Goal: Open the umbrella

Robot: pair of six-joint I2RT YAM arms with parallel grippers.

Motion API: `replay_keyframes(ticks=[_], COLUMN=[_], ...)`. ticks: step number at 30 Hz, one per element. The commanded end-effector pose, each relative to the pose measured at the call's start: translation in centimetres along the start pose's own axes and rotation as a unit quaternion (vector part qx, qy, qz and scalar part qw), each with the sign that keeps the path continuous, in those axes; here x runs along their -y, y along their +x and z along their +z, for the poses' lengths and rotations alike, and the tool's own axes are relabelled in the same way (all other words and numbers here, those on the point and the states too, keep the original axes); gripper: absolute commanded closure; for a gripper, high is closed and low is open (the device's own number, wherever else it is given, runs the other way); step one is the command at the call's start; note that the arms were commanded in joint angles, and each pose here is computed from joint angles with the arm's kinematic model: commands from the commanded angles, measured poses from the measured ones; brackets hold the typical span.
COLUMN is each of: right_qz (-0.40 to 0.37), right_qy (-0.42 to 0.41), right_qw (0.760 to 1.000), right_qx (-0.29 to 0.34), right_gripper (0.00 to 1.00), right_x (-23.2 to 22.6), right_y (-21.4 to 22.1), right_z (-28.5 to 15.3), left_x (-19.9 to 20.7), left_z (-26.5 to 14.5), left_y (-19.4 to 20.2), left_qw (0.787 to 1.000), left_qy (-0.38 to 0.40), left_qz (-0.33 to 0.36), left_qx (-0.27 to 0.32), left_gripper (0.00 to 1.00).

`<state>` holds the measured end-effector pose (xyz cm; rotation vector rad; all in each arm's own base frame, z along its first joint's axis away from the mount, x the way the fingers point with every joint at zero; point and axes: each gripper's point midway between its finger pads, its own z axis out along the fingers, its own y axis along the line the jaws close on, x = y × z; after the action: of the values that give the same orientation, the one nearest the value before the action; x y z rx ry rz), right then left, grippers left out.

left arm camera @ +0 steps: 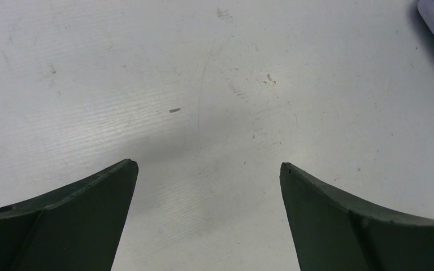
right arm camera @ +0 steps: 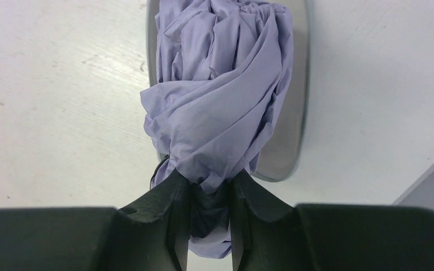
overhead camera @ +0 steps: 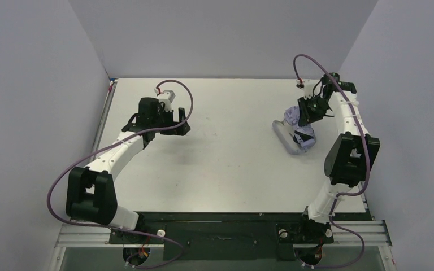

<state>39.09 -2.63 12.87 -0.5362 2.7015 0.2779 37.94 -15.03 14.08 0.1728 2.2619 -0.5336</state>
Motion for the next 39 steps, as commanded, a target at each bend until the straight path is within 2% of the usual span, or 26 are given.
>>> replay_keyframes(ticks=[1,6,11,13,14,15,17,21,26,30,33,39], right_qz=[-0.022,-0.023,-0.005,0.013,0.026,0.034,0.054,0.069,0.096,0.093,0.091,0.084], right_qy=[-0.010,-0.027,-0.068,-0.083,-0.095,-0.104,-0.135,-0.179,-0.210,-0.239,-0.255,-0.271], right_qw=[0.995,0.986,0.968,0.949,0.931,0.923,0.875,0.813,0.775,0.770,0.765,0.764], right_qx=[0.101,0.161,0.243,0.303,0.351,0.369,0.463,0.550,0.588,0.585,0.585,0.580], right_gripper=[1.00,1.00,1.00,1.00,1.00,1.00,1.00,1.00,1.00,1.00,1.00,1.00], right_x=[-2.5,-3.8,-6.2,-7.7,-9.1,-9.8,-13.0,-18.5,-22.8,-26.2,-27.7,-29.3], right_y=[-4.3,-6.9,-10.4,-13.1,-15.4,-16.1,-20.2,-23.7,-25.5,-25.4,-24.7,-23.4], right_z=[-5.9,-8.2,-10.3,-11.9,-13.8,-14.0,-17.6,-22.3,-25.0,-25.5,-25.9,-26.2], left_x=[0.3,0.6,4.0,5.8,6.6,7.6,9.2,13.2,18.0,20.7,21.0,21.2], left_z=[-2.6,-4.0,-5.6,-6.2,-6.6,-6.9,-7.2,-8.0,-8.7,-9.1,-8.7,-7.1], left_y=[-4.1,-5.3,-6.4,-7.1,-7.9,-8.6,-9.7,-11.9,-14.1,-15.0,-15.0,-13.5], left_qw=[0.997,0.993,0.983,0.978,0.977,0.973,0.967,0.949,0.927,0.916,0.916,0.921], left_qy=[-0.003,-0.001,0.081,0.123,0.137,0.162,0.199,0.268,0.312,0.331,0.327,0.310], left_qz=[0.044,0.076,0.123,0.119,0.109,0.108,0.092,0.077,0.105,0.118,0.127,0.153], left_qx=[0.065,0.087,0.109,0.118,0.124,0.125,0.129,0.148,0.178,0.192,0.197,0.179], left_gripper=[0.03,0.03,0.03,0.03,0.03,0.03,0.03,0.03,0.03,0.02,0.00,0.21])
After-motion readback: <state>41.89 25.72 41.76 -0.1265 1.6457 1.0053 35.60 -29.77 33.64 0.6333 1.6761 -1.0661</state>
